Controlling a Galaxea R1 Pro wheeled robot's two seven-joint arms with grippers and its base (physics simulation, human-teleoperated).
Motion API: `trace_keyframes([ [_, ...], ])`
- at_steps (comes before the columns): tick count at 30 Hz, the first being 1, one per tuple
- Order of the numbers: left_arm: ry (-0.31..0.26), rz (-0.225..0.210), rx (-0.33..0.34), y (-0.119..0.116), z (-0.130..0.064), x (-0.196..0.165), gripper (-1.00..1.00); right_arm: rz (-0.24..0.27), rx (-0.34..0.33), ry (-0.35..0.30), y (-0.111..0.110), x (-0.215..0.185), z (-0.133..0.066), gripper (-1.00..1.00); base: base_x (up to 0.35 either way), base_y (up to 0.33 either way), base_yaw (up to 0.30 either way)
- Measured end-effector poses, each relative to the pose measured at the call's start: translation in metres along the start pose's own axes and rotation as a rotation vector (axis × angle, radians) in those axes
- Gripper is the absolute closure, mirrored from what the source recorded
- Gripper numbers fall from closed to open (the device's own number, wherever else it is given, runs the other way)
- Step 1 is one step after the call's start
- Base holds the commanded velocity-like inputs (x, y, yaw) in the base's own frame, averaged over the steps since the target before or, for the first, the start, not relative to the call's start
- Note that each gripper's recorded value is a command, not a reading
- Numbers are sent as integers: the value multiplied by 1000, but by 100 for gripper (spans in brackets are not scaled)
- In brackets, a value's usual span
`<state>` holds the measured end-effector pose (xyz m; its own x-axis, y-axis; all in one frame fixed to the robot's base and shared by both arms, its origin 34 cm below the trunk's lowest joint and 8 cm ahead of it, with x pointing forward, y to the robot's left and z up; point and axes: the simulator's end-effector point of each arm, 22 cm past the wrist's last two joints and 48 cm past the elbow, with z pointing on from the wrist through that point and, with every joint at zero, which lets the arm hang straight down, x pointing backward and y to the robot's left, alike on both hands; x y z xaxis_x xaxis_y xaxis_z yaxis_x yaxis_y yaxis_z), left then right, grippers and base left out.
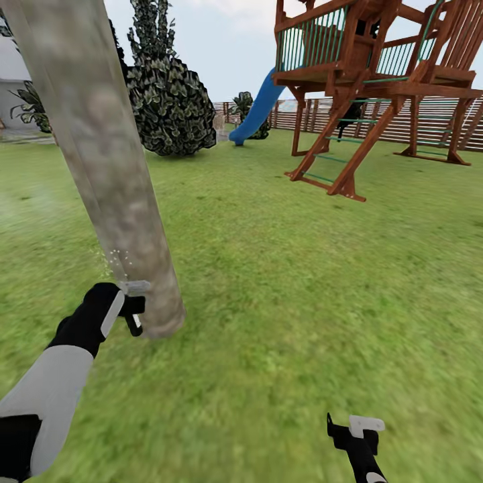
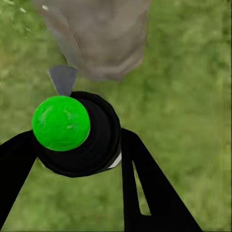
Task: In the garden, pick up the pesticide atomizer on the floor and spray pesticide onto both trees until each tree trunk is fully covered.
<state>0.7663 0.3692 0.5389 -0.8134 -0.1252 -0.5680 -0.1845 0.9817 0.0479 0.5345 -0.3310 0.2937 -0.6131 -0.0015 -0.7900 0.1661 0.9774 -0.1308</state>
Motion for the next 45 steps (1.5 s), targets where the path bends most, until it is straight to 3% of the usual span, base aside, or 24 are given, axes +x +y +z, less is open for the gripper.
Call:
trace_keyframes([
  [2,4,5,-23,9,1,2,100,0,0,0,0,0,0,-100,0,0,0],
  [3,17,-34,-49,42,4,11,100,0,0,0,0,0,0,-100,0,0,0],
  [4,38,-7,-126,77,7,29,100,-1,0,1,-1,0,0,-100,0,0,0],
  [5,35,-25,-98,70,10,34,100,-1,1,1,-1,0,0,-100,0,0,0],
  [12,17,-12,-96,62,12,35,100,-1,0,0,0,0,0,-100,122,-76,0],
  [16,42,-7,-42,15,18,50,100,0,0,0,0,0,0,-100,231,-166,28],
  [18,49,30,-56,-11,19,56,100,0,0,0,0,0,0,-100,84,-56,216],
  [19,51,54,-127,-4,18,59,100,0,0,0,0,0,0,-100,17,-11,265],
  [21,74,48,-167,4,21,75,100,-1,-1,0,0,0,0,-100,5,-3,275],
  [24,22,30,-172,9,26,76,100,-1,-1,0,0,0,0,-100,1,0,277],
  [28,18,-14,-144,11,28,77,100,-1,0,-1,0,0,0,-100,118,-123,111],
  [38,11,-18,-131,4,27,75,100,-1,0,0,0,0,0,-100,265,-157,3],
  [45,11,-15,-145,10,28,76,100,-2,-1,0,0,0,0,-100,79,-254,226],
])
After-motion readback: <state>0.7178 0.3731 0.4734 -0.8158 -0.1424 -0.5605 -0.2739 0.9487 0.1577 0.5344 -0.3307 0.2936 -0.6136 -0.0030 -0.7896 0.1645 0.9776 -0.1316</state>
